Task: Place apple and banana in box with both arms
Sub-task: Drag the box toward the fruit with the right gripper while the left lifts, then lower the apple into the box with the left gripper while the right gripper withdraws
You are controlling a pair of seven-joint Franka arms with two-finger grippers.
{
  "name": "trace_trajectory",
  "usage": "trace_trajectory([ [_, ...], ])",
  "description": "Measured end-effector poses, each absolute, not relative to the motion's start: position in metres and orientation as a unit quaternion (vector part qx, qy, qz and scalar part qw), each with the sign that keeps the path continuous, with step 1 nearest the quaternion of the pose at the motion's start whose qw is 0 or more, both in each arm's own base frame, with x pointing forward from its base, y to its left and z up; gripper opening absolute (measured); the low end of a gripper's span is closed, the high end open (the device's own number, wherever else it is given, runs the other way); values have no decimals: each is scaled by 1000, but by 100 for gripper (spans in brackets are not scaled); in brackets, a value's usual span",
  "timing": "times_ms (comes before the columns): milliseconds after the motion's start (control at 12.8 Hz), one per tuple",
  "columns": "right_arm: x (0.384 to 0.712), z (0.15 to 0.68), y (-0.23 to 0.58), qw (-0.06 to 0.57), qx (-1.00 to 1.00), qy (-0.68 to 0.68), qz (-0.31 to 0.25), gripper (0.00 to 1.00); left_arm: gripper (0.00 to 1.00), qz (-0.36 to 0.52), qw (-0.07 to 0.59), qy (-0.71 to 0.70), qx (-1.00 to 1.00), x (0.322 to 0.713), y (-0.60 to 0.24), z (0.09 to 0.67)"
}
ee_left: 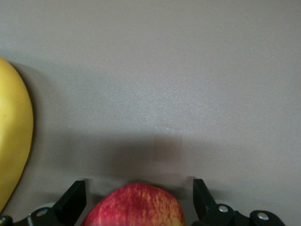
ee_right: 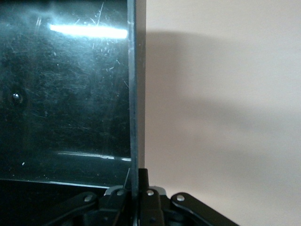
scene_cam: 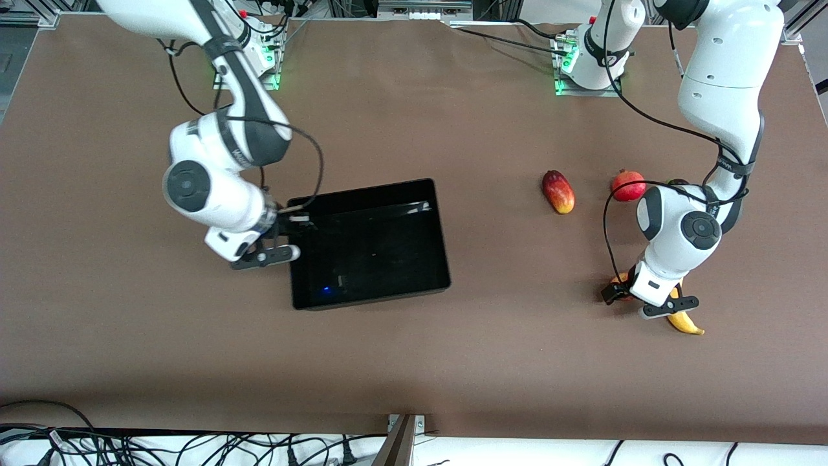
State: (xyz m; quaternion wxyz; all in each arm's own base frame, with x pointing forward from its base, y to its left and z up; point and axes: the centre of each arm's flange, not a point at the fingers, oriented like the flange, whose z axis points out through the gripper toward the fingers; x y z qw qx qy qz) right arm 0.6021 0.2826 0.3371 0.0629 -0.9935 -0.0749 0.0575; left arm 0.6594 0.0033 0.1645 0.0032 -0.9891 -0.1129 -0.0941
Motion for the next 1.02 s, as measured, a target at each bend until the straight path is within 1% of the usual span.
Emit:
trace_trajectory([
  [78, 598, 332, 306, 61, -994, -64, 60, 4, 93, -94, 3, -113, -989, 659, 4, 165],
  [156, 593, 325, 329, 59, -995, -51, 63, 4, 92, -93, 3, -113, -989, 658, 4, 164],
  [313, 587, 308, 371, 56, -996, -23, 63, 4, 73, -91, 3, -113, -989, 654, 4, 166],
  [391, 584, 298, 390, 57, -997, -10, 59, 4, 67, -90, 3, -113, -989, 652, 4, 168],
  [626, 572, 267, 435, 64, -997, 15, 45, 4, 67, -62, 5, -113, -992, 640, 1, 186],
  [860, 556, 236, 463, 66, -997, 24, 39, 4, 67, -15, 0, -129, -992, 632, -26, 259],
  [1017, 552, 232, 471, 66, -997, 26, 37, 4, 67, 3, -8, -156, -988, 624, -67, 310],
])
